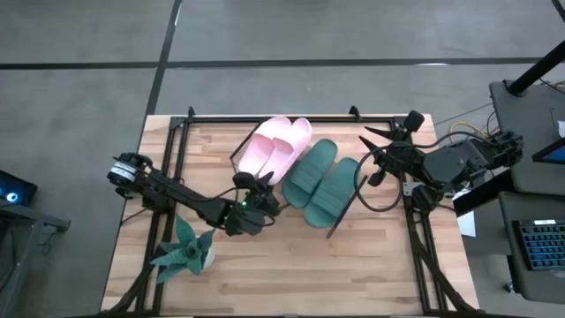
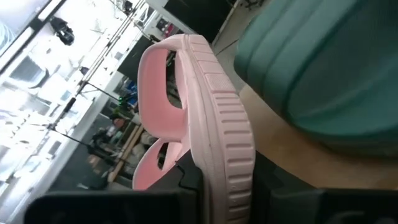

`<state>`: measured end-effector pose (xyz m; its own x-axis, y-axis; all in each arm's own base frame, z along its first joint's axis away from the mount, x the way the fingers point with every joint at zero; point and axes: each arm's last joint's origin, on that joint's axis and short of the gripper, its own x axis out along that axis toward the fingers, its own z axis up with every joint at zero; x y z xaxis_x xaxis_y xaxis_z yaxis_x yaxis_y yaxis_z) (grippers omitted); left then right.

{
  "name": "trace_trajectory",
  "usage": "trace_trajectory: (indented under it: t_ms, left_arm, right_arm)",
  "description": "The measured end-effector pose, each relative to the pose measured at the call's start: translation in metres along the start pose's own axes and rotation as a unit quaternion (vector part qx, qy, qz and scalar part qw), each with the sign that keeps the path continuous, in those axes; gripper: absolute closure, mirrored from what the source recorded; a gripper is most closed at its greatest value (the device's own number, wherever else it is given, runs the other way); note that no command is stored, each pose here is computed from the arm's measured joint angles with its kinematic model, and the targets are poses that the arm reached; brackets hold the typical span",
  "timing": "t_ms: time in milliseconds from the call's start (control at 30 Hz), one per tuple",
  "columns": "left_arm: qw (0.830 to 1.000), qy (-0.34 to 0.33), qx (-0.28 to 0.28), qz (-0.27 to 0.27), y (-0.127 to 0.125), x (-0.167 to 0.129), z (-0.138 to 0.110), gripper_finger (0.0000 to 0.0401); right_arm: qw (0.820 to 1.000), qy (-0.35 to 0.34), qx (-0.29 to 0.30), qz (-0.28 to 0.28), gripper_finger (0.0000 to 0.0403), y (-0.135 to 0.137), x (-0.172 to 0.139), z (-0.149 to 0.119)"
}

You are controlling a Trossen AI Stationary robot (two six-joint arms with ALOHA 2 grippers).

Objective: Pick and place slides into the shelf
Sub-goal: Put the pink slide on the shelf

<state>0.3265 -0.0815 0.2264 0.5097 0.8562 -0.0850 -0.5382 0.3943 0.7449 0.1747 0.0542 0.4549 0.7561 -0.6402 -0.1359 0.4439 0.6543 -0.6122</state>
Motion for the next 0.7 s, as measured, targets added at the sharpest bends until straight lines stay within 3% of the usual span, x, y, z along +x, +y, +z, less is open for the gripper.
trace_trajectory:
  t_ms: [700]
  left_arm:
    - [0.991, 0.015, 0.133, 0.011, -0.0036, 0.0009, -0.0029, 0.0361]
  right_arm:
    - [1.0, 0.004, -0.01, 0.002, 0.0306, 0.0058, 0.0019, -0.0034]
